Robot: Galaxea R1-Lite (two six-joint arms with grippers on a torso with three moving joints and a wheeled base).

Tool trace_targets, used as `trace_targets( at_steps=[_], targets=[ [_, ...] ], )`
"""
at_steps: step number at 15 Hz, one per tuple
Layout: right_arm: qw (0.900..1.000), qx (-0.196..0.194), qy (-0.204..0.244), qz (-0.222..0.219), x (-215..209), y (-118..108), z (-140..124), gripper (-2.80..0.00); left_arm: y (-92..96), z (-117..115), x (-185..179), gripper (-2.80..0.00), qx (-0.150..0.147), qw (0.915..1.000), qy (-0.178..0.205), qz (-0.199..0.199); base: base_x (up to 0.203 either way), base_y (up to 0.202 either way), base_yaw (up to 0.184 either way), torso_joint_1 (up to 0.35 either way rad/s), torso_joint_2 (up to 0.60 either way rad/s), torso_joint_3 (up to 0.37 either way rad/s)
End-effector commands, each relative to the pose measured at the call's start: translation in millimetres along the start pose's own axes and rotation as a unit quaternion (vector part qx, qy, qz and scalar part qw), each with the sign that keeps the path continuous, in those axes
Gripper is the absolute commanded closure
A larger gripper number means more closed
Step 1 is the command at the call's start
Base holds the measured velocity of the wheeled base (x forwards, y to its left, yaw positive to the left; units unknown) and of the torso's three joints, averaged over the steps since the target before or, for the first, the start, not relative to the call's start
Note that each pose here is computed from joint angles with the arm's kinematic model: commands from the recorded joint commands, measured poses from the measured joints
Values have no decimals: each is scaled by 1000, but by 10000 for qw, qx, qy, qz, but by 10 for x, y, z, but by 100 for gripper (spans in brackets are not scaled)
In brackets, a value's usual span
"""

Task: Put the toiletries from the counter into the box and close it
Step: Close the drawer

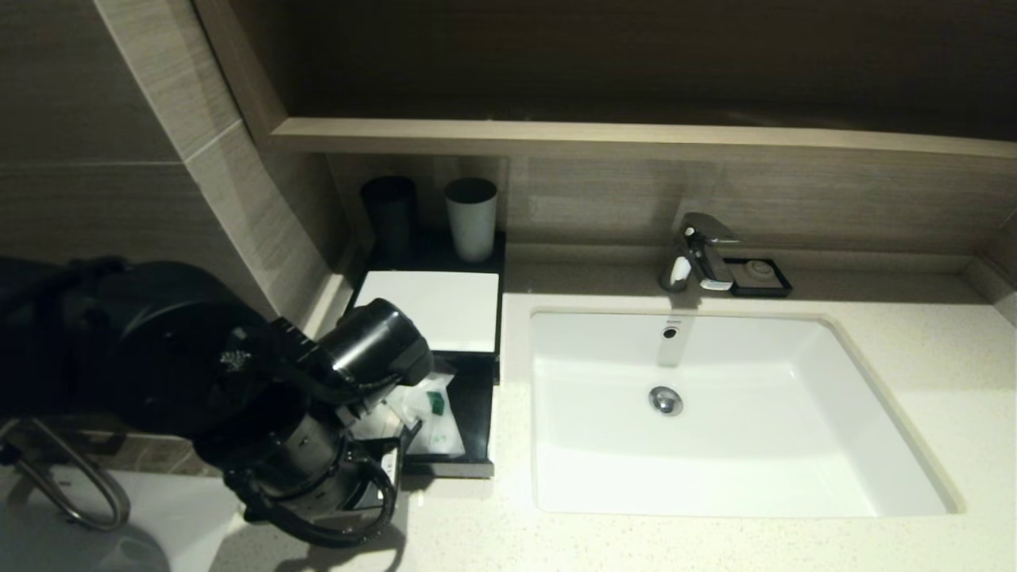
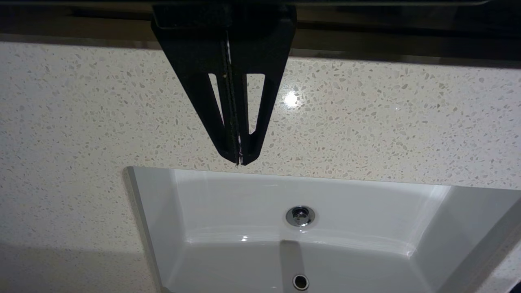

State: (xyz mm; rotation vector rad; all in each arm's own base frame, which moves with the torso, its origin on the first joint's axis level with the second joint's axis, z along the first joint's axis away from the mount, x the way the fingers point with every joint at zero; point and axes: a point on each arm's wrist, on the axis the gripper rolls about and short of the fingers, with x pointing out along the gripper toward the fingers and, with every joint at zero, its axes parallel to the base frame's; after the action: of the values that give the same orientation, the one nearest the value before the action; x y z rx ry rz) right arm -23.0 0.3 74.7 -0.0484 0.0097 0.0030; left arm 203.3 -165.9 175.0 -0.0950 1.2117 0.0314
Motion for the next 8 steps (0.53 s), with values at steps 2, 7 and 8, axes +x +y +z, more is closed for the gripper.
trace_targets(
  at_steps=[2,7,8],
  targets=[
    [10000,-3,-3,1,0,0,-1,0,-52,34,87,0,-32,10000,-19,-9,0,0,0,0,0,0],
    [10000,-3,-3,5,0,0,-1,0,-89,65,136,0,-52,9999,-52,-71,0,0,0,0,0,0],
    [10000,-3,-3,1,0,0,-1,0,-87,72,139,0,-65,9999,-52,-67,0,0,0,0,0,0]
  ],
)
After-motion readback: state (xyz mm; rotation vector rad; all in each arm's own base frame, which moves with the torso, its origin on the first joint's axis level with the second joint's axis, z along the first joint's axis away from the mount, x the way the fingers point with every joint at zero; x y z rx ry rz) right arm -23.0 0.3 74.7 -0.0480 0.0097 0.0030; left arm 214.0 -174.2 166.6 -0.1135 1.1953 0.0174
